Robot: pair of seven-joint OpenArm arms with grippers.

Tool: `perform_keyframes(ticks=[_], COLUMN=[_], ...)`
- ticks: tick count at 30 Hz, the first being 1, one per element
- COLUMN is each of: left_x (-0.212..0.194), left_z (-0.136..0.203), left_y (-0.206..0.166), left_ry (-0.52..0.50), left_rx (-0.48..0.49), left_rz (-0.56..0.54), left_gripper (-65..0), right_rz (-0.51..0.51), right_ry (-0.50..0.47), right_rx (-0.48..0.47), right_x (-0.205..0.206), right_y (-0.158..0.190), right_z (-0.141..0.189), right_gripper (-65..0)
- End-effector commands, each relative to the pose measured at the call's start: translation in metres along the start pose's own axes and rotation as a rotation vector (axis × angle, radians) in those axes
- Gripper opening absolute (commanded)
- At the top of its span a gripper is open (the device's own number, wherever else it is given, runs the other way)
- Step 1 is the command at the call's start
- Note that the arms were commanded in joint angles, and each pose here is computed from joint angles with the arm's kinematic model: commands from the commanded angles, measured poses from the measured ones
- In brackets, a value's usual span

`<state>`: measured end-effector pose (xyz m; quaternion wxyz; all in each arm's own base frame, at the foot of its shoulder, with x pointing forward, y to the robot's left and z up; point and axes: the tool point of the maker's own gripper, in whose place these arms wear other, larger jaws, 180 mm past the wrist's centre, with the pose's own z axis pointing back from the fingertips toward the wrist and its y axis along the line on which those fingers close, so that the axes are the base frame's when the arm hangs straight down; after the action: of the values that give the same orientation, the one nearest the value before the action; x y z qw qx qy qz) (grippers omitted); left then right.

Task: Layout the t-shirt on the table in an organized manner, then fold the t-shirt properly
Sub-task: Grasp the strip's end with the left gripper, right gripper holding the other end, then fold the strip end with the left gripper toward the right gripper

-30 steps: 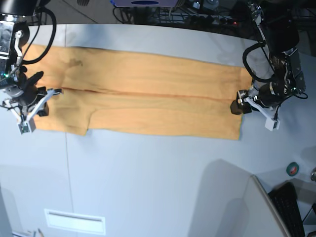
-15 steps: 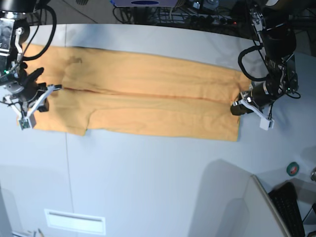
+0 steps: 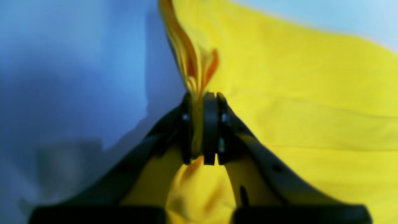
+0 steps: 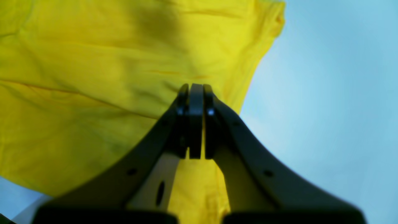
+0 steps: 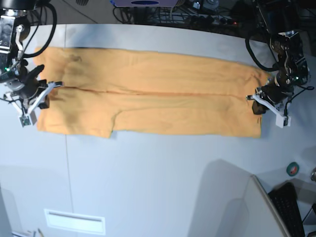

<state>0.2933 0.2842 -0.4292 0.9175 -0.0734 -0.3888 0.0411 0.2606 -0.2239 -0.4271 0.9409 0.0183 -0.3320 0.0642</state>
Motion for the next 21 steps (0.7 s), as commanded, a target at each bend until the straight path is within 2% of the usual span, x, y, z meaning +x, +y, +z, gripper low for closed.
perform_keyframes(ticks=[1, 7, 14, 21], left_x=[0.015, 0.005, -0.007, -0.029], left_z=[0.004, 0.006, -0.003, -0.007], left_y=[-0.009, -0.07, -0.152, -0.216], left_ry=[-0.043, -0.022, -0.011, 0.03], left_rx=[-0.016, -0.087, -0.215, -0.343], left_rz=[-0.034, -0.136, -0.143, -0.149], left_gripper=[-65.0, -65.0, -65.0, -65.0], right_rz=[0.014, 0.014, 0.014, 0.014], right_ry=[-0.048, -0.049, -0.049, -0.049], right_rx=[-0.008, -0.008, -0.008, -0.008], right_x=[0.015, 0.016, 0.016, 0.016], right_y=[-0.005, -0.005, -0.005, -0.005], right_z=[0.004, 0.004, 0.004, 0.004], right_gripper=[-65.0, -65.0, -65.0, -65.0])
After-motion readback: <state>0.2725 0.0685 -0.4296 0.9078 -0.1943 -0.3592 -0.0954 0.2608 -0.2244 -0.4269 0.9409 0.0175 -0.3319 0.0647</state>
